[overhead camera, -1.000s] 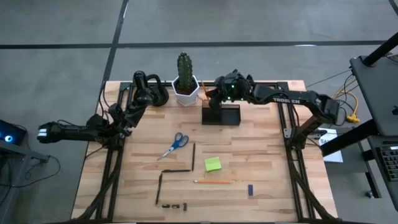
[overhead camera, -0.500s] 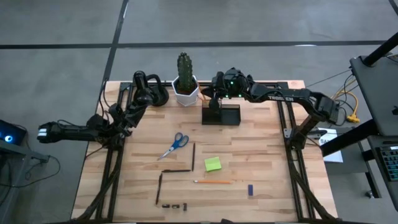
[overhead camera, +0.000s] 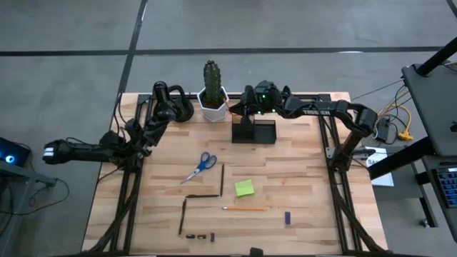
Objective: Pick and place office supplies into organizer
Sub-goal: Put the top pencil into the left section of the desk organizer
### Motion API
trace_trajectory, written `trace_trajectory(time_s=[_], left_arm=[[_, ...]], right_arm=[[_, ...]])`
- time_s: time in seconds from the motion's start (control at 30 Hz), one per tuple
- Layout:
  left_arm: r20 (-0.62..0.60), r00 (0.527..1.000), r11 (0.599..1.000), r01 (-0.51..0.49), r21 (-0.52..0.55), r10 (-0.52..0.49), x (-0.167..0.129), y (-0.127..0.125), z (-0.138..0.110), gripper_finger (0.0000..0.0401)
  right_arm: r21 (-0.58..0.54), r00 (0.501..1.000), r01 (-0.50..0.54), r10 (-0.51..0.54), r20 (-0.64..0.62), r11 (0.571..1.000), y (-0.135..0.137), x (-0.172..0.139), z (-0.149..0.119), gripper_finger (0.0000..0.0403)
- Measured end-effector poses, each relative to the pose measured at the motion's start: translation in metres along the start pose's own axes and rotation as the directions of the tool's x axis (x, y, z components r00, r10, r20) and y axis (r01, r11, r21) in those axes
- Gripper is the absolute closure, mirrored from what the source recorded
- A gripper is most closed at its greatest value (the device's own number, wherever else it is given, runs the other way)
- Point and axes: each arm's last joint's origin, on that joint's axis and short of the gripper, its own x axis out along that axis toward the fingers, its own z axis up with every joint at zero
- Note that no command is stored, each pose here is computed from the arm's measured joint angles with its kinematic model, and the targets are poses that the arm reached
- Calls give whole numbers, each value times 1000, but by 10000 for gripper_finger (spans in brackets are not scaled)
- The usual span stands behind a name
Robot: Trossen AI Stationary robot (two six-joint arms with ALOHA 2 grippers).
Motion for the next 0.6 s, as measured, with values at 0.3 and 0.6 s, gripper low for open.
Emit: trace_trajectory(time_s=[0.3, 0.6], left_arm=[[0, 1000, 1000, 0, 0, 0, 0, 0, 0, 271], [2, 1000, 1000, -4, 0, 4, 0, 0, 0, 271]], right_arm=[[-27, 998, -52, 51, -21, 998, -10, -2, -12, 394], [-24, 989, -133, 131, -61, 991, -16, 7, -28, 394]])
